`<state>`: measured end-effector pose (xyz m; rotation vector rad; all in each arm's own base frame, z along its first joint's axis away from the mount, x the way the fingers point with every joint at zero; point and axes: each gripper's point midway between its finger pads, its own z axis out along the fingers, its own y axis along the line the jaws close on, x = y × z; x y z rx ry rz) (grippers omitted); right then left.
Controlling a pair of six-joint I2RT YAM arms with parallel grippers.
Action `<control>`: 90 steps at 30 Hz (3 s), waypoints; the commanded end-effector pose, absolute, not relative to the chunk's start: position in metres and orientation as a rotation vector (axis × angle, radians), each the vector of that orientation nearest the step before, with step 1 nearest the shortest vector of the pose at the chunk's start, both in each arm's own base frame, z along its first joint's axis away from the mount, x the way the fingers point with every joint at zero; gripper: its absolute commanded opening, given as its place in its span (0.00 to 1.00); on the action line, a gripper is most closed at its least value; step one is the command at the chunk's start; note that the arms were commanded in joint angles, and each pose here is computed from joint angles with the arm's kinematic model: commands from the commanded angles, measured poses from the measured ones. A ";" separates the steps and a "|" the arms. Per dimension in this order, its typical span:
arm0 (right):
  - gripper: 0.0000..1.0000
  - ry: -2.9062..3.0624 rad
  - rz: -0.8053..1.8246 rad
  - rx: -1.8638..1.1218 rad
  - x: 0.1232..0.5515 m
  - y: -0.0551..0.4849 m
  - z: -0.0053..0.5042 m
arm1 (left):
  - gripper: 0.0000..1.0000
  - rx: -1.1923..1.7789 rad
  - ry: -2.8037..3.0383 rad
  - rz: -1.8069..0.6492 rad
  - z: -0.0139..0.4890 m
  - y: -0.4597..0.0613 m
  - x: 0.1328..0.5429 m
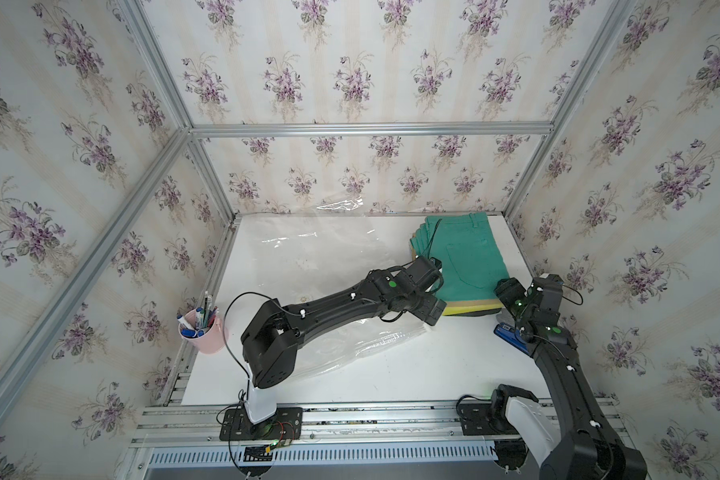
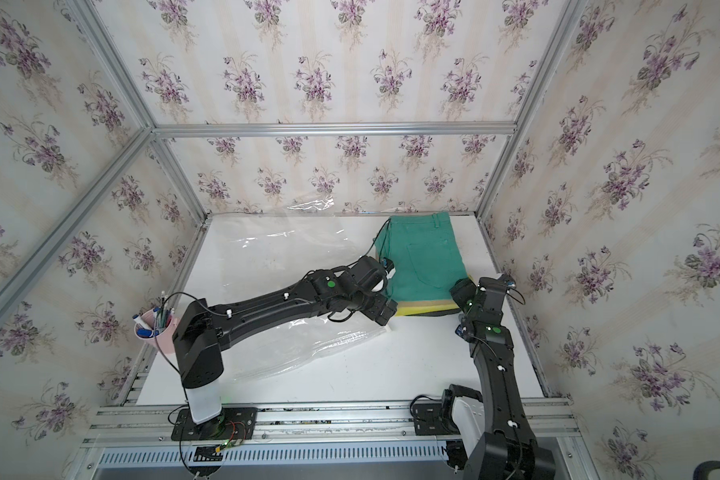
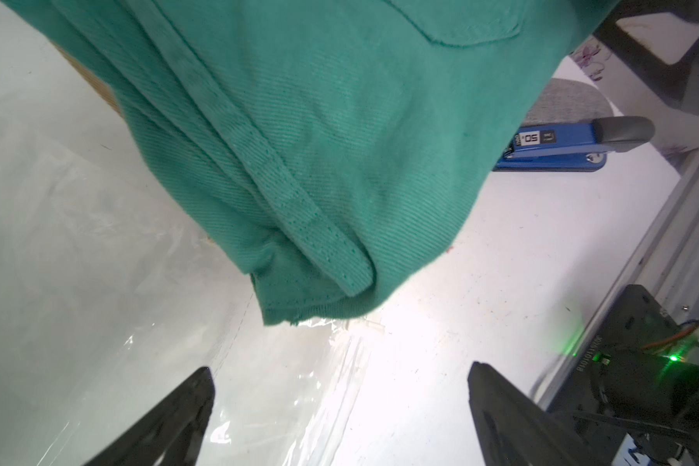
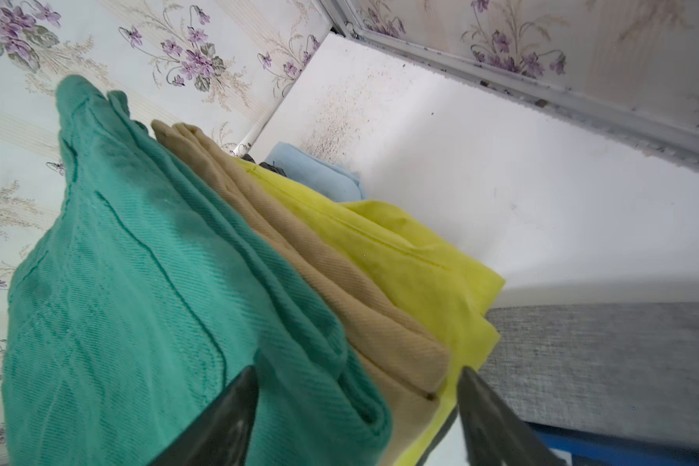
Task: Take the trousers out of the vacuum bag
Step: Place the trousers at the center of the board, then adjust the trousers at the center of the board.
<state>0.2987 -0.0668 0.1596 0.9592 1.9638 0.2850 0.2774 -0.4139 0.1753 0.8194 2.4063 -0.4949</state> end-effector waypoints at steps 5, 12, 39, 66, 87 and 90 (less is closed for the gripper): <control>0.98 1.937 0.142 0.947 0.289 -0.083 0.194 | 1.00 0.743 2.387 -0.547 0.196 -0.396 0.267; 0.98 1.925 0.308 0.694 0.301 -0.051 0.237 | 1.00 0.655 2.377 -0.615 0.202 -0.368 0.247; 1.00 2.192 0.124 0.100 0.461 0.056 0.230 | 1.00 0.325 2.370 -0.521 0.178 -0.204 0.180; 1.00 2.286 0.046 0.197 0.451 0.044 0.186 | 1.00 0.313 2.418 -0.528 0.153 -0.206 0.176; 1.00 2.434 -0.077 0.357 0.403 -0.014 0.137 | 1.00 0.354 2.438 -0.563 0.146 -0.222 0.177; 1.00 2.468 0.026 0.294 0.415 0.002 0.120 | 1.00 0.356 2.447 -0.553 0.146 -0.222 0.177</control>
